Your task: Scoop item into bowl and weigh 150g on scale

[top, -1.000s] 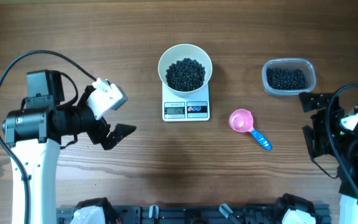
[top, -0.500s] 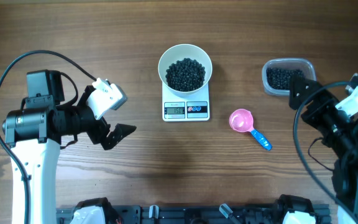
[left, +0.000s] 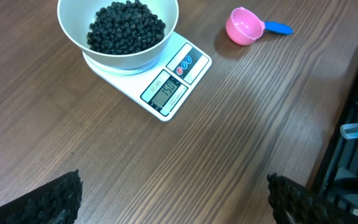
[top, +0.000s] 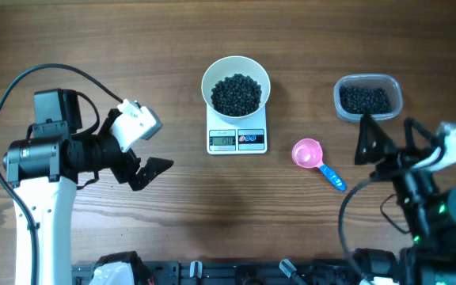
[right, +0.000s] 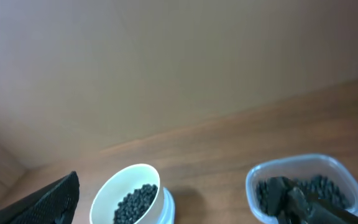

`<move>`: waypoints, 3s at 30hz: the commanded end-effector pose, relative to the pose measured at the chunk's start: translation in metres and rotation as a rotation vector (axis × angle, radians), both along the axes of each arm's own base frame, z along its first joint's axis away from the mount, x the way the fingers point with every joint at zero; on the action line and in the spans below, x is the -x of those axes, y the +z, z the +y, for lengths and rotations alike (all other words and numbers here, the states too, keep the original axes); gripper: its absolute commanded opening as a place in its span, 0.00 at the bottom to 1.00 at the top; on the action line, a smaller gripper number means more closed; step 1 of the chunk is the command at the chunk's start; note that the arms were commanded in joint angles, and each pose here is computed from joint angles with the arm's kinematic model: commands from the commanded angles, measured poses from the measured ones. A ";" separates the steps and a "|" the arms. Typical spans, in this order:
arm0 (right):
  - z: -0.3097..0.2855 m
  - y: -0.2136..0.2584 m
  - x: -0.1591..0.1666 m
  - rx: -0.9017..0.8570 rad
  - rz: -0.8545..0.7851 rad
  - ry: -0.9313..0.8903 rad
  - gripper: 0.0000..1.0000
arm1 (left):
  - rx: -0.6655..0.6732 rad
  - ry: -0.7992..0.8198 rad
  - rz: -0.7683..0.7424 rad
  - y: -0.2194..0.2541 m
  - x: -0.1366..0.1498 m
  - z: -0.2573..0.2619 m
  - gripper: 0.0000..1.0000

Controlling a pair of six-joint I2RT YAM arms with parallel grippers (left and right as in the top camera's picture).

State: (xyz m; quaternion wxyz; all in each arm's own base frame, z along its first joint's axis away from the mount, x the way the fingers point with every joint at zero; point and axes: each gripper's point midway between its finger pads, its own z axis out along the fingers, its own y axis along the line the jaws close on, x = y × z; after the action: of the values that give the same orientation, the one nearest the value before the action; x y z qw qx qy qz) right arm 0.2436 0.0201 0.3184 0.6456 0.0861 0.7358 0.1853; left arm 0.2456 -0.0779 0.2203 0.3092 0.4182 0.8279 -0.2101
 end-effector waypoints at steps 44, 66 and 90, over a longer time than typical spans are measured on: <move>0.007 -0.128 0.001 0.324 -0.193 0.006 1.00 | -0.009 -0.016 -0.031 0.005 0.000 0.000 1.00; 0.007 -0.142 -0.001 0.324 -0.155 0.000 1.00 | -0.009 -0.016 -0.031 0.005 0.000 0.000 1.00; 0.008 -0.141 -0.001 0.321 -0.158 0.004 1.00 | -0.009 -0.016 -0.031 0.005 0.000 0.000 1.00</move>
State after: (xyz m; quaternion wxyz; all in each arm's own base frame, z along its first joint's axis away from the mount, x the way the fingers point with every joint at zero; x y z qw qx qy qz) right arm 0.2450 0.0295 0.1747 0.7004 -0.0363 0.7084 0.0800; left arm 0.2456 -0.0779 0.2204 0.3095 0.4184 0.8277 -0.2098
